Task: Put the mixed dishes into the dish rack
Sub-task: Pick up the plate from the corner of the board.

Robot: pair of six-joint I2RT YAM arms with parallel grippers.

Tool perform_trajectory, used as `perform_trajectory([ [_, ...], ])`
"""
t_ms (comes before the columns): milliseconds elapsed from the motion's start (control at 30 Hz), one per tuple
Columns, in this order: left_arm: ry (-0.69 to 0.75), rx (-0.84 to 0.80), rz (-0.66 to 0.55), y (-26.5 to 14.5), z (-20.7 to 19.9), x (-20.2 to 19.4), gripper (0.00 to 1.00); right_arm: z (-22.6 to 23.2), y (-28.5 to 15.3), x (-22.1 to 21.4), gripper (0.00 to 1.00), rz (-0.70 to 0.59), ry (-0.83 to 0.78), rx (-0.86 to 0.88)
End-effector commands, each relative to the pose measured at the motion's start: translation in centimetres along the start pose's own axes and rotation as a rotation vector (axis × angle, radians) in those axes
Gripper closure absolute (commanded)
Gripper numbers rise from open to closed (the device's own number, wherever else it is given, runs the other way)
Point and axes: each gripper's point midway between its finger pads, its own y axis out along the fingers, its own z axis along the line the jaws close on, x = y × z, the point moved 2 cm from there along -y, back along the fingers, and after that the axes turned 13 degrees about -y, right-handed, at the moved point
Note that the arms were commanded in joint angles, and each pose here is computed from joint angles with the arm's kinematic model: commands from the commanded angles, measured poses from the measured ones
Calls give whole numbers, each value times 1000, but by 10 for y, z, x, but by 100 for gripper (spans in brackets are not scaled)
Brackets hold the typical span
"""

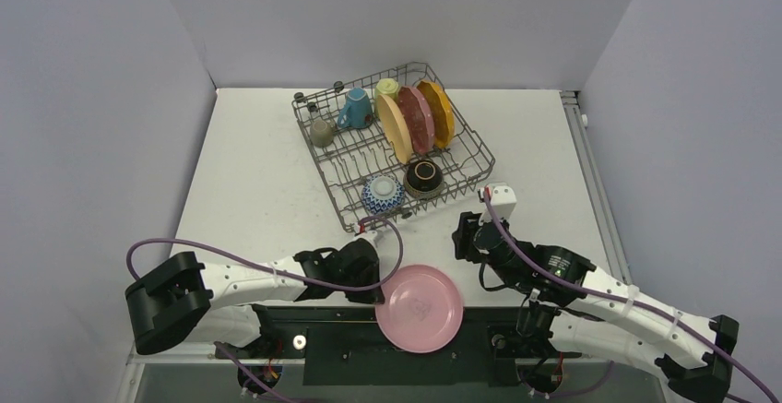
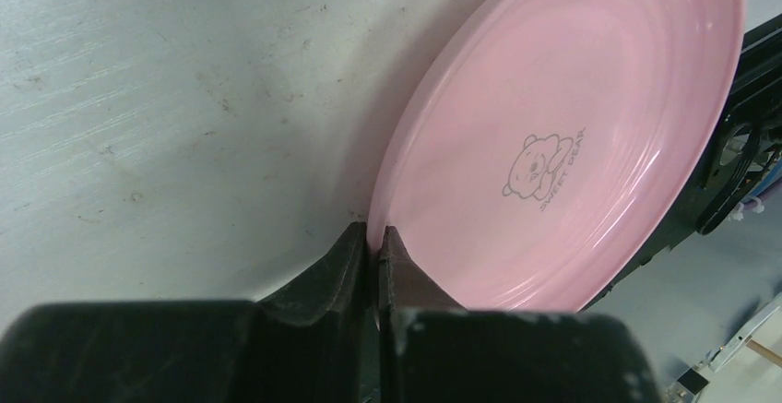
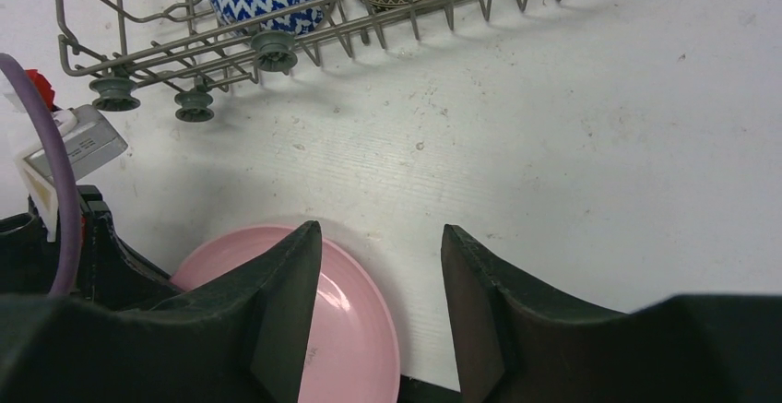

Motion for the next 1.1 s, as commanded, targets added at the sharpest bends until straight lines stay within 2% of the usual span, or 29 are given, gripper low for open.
perform_trajectory([
  [0, 29, -48, -28, -9, -19, 9, 100, -2, -7, 6, 53, -40, 30, 10],
  [167, 29, -100, -77, -25, -31, 20, 100, -4, -14, 5, 49, -54, 55, 37],
  [367, 11, -195, -119, -54, -36, 35, 100, -1, -13, 11, 41, -75, 96, 66],
  [567, -9, -259, -175, -86, -36, 54, 100, 13, -11, 17, 41, -55, 166, 169],
  [767, -30, -294, -230, -105, -36, 69, 100, 41, -17, 16, 40, -24, 202, 349],
  [1067, -36, -310, -259, -119, -35, 75, 100, 49, -8, 0, 40, 29, 196, 375],
])
